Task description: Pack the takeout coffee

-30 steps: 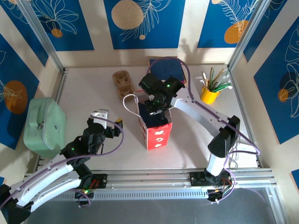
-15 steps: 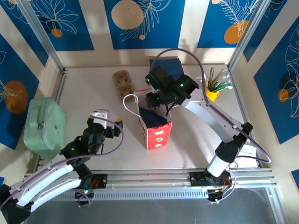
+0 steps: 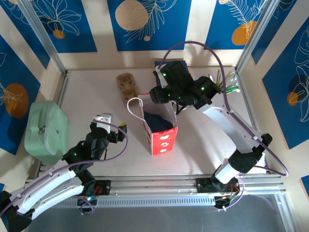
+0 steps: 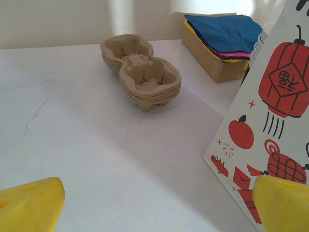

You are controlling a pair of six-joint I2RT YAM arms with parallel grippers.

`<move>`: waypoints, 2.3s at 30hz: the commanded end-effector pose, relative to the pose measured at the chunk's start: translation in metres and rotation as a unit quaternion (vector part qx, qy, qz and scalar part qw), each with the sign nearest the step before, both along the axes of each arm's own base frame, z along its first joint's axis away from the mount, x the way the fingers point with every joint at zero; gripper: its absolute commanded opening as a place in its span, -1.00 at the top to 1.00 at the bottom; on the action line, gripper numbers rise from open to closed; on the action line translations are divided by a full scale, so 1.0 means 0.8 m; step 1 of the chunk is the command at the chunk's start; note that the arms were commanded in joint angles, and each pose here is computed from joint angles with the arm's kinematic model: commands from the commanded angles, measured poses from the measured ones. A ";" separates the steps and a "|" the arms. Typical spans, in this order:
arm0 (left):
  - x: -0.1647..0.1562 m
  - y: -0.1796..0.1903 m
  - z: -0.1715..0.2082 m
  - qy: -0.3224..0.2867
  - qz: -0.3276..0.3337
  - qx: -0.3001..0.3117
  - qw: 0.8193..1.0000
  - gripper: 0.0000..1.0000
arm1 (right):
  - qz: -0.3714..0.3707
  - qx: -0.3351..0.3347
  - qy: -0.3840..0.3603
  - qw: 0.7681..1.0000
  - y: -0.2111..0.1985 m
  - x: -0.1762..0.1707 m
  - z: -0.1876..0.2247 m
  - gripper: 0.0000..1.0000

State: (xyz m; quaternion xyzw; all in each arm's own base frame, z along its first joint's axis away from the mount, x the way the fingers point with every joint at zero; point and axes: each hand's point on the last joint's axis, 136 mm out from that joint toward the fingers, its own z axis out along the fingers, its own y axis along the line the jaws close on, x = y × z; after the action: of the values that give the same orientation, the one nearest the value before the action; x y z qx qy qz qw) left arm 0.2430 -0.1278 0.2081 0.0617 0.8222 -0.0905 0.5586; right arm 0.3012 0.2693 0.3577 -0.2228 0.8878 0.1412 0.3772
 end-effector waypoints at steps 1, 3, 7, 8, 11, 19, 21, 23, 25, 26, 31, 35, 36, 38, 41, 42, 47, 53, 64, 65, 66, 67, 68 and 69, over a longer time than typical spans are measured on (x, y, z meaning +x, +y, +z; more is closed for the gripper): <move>0.000 -0.003 0.008 -0.010 -0.003 -0.009 1.000 -0.99 | -0.013 0.018 -0.072 0.997 -0.019 0.027 0.047 -0.05; 0.000 -0.002 0.008 -0.010 -0.002 -0.009 1.000 -0.99 | -0.025 0.018 -0.087 0.996 -0.031 0.048 0.050 -0.07; 0.000 -0.002 0.009 -0.010 -0.001 -0.009 1.000 -0.99 | -0.070 0.022 -0.098 0.992 -0.065 0.093 0.053 -0.10; 0.000 -0.001 0.009 -0.010 -0.001 -0.009 1.000 -0.99 | -0.089 0.022 -0.100 0.991 -0.077 0.107 0.052 -0.10; 0.000 -0.001 0.009 -0.011 -0.001 -0.006 1.000 -0.99 | -0.133 0.031 -0.100 0.986 -0.111 0.143 0.048 -0.12; 0.001 -0.001 0.014 -0.016 -0.002 -0.003 1.000 -0.99 | -0.215 0.017 -0.074 0.974 -0.183 0.221 0.009 -0.14; 0.001 -0.002 0.014 -0.015 -0.002 -0.004 1.000 -0.99 | -0.237 0.002 -0.080 0.968 -0.198 0.242 0.000 -0.17; 0.001 -0.002 0.015 -0.016 -0.002 -0.005 1.000 -0.99 | -0.244 0.005 -0.083 0.966 -0.206 0.263 -0.010 -0.18; 0.001 -0.003 0.015 -0.015 -0.004 -0.006 1.000 -0.99 | -0.242 0.011 -0.070 0.968 -0.207 0.282 -0.027 -0.18; 0.001 -0.004 0.014 -0.014 -0.005 -0.005 1.000 -0.99 | -0.242 0.011 -0.061 0.968 -0.208 0.289 -0.034 -0.18; -0.001 0.000 0.015 -0.013 -0.003 -0.004 1.000 -0.99 | -0.220 0.006 -0.031 0.975 -0.196 0.326 -0.076 -0.18; -0.003 0.001 0.016 -0.014 -0.004 -0.006 1.000 -0.99 | -0.207 0.005 -0.020 0.978 -0.185 0.352 -0.109 -0.19; -0.003 0.000 0.016 -0.014 -0.004 -0.006 1.000 -0.99 | -0.206 0.005 -0.015 0.978 -0.182 0.357 -0.117 -0.19; -0.003 0.001 0.016 -0.013 -0.003 -0.004 1.000 -0.99 | -0.213 0.001 -0.007 0.977 -0.182 0.366 -0.131 -0.18; -0.003 0.001 0.016 -0.014 -0.004 -0.005 1.000 -0.99 | -0.230 -0.004 0.002 0.973 -0.184 0.375 -0.155 -0.18; -0.003 0.001 0.016 -0.013 -0.004 -0.005 1.000 -0.99 | -0.225 -0.004 0.003 0.974 -0.180 0.378 -0.163 -0.18; -0.004 0.003 0.015 -0.011 -0.002 -0.005 1.000 -0.99 | -0.218 -0.024 0.014 0.976 -0.173 0.389 -0.205 -0.19; -0.006 0.006 0.013 -0.009 0.000 -0.004 1.000 -0.99 | -0.203 -0.027 0.041 0.978 -0.164 0.395 -0.247 -0.20; -0.009 0.008 0.013 -0.006 0.001 -0.006 1.000 -0.99 | -0.188 -0.059 0.065 0.978 -0.159 0.404 -0.302 -0.40; -0.008 0.008 0.013 -0.006 0.002 -0.006 1.000 -0.99 | -0.186 -0.063 0.066 0.978 -0.158 0.404 -0.307 -0.40; -0.008 0.008 0.014 -0.006 0.002 -0.007 1.000 -0.99 | -0.183 -0.066 0.067 0.979 -0.158 0.405 -0.311 -0.40; -0.008 0.008 0.014 -0.006 0.002 -0.007 1.000 -0.99 | -0.181 -0.067 0.068 0.979 -0.157 0.406 -0.311 -0.41; -0.008 0.008 0.015 -0.007 0.002 -0.008 1.000 -0.99 | -0.178 -0.068 0.068 0.979 -0.155 0.406 -0.314 -0.41; -0.009 0.008 0.014 -0.005 0.001 -0.008 1.000 -0.99 | -0.171 -0.065 0.069 0.981 -0.153 0.406 -0.314 -0.42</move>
State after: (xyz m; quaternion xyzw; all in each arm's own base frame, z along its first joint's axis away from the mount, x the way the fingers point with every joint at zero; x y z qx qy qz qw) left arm 0.2373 -0.1218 0.2083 0.0625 0.8236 -0.0887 0.5566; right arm 0.6273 0.1388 0.1043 -0.0599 0.9450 0.0271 0.3203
